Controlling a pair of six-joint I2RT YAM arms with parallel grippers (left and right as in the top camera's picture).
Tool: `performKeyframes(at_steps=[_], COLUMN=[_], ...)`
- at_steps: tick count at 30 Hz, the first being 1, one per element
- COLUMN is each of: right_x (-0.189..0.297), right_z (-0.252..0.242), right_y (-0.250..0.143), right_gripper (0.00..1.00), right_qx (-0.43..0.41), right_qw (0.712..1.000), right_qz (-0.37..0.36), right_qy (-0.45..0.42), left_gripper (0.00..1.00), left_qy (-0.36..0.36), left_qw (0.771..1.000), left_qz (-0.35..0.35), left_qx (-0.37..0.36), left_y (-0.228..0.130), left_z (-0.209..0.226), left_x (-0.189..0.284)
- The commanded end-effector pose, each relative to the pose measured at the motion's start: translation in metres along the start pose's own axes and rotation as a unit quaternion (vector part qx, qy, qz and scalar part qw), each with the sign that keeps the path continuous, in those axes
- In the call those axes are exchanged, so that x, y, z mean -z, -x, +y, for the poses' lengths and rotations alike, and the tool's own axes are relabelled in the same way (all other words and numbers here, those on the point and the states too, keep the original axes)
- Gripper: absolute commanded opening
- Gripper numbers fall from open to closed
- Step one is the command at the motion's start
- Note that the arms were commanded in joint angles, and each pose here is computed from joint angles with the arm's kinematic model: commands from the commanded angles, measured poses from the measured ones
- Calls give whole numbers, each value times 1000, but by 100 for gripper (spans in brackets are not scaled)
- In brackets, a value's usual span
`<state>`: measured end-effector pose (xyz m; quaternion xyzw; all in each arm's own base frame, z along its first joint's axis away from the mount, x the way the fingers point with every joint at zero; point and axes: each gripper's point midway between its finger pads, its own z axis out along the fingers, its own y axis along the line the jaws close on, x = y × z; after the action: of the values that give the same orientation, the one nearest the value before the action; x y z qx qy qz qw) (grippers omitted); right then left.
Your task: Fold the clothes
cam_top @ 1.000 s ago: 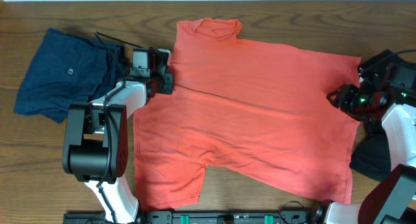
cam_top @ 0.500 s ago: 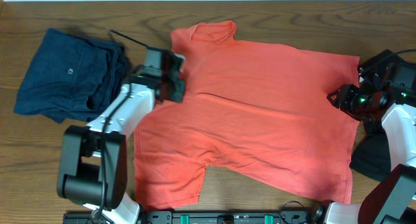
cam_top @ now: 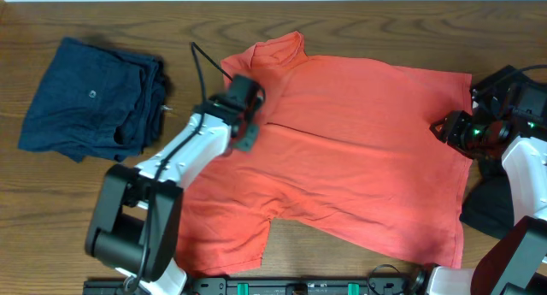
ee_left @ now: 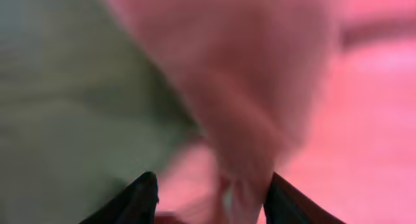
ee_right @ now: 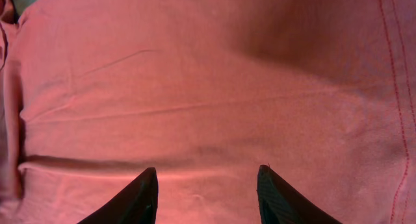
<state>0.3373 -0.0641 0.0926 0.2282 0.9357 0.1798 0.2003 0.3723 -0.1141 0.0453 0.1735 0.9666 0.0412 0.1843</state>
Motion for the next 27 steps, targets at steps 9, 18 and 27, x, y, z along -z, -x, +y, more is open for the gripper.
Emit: performKeyframes(at_steps=[9,18,27], right_x=[0,0,0], right_z=[8,8,8], right_y=[1,0,0], right_gripper=[49,48,48], right_qx=[20,19,19], right_qw=[1000,1000,1000], right_qz=[-1,0,1], right_qy=[5,5,5], left_gripper=[54,55,6], left_qy=[-159,-211,-235], left_qw=[981,969,955], left_qz=[-58,-57,-136], left_qx=[90,117,119], left_y=[34,37,79], left_z=[17,2,1], left_x=[-23,-51,-36])
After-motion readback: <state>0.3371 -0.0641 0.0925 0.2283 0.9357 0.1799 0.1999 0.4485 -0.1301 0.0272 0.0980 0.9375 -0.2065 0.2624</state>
